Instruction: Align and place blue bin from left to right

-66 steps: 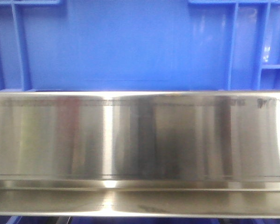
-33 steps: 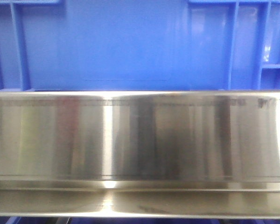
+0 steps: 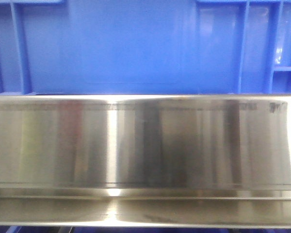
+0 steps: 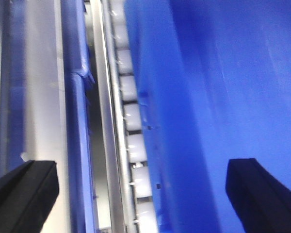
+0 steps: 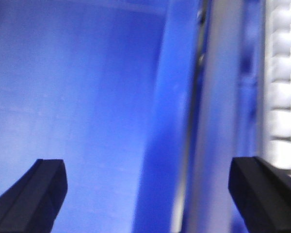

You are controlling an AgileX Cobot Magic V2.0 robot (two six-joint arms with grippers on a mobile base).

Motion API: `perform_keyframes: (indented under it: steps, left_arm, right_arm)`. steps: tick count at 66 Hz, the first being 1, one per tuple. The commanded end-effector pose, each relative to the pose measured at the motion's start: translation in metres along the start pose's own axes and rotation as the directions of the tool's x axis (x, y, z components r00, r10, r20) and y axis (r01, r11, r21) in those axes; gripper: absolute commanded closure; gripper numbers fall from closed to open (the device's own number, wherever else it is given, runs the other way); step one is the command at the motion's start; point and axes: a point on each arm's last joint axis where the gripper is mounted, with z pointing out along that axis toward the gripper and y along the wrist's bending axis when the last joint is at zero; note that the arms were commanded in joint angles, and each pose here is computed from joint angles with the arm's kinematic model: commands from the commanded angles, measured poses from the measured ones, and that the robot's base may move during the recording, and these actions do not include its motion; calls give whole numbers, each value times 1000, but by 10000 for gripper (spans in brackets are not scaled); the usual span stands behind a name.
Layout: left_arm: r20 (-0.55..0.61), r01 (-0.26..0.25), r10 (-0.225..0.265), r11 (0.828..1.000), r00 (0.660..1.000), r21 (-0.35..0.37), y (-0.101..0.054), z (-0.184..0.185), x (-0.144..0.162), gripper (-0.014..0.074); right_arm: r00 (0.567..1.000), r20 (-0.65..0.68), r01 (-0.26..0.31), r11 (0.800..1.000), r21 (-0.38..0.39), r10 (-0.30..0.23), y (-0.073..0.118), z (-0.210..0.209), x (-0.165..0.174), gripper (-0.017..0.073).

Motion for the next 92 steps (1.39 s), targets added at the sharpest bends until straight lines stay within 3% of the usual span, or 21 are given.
perform_keyframes:
  steps: [1,33,41,46,52,56,59,66,92]
  left_arm:
    - [20,-1,1,1000,1000,10,0,-5,-2,-8]
    - [-3,7,-7,999,1000,33,-4,4,-2,-8]
    - [-5,7,-7,999,1000,33,-4,5,-2,-7]
    - [-5,7,-7,999,1000,33,-4,5,-2,13]
    - [-5,8,-8,999,1000,35,-4,5,-2,123]
    - [-5,8,-8,999,1000,35,-4,5,-2,258]
    - [-5,8,-8,999,1000,35,-4,5,-2,405]
    - [-7,11,-11,999,1000,44,-5,5,-2,702]
    - [1,16,-16,999,1000,52,-5,0,-2,705]
  right_arm:
    - [1000,10,-12,1000,1,12,-3,0,-2,-9]
    - [1000,10,-12,1000,1,12,-3,0,-2,4]
    - [1000,10,-12,1000,1,12,-3,0,-2,97]
    - [1000,10,-12,1000,1,12,-3,0,-2,232]
    - [1000,10,-12,1000,1,12,-3,0,-2,412]
    - [1000,10,-12,1000,1,12,-3,0,-2,564]
    - [1000,10,-12,1000,1,12,-3,0,-2,638]
    - [1000,10,-13,1000,1,13,-3,0,-2,626]
    - [1000,20,-12,1000,-1,12,-2,-5,-2,628]
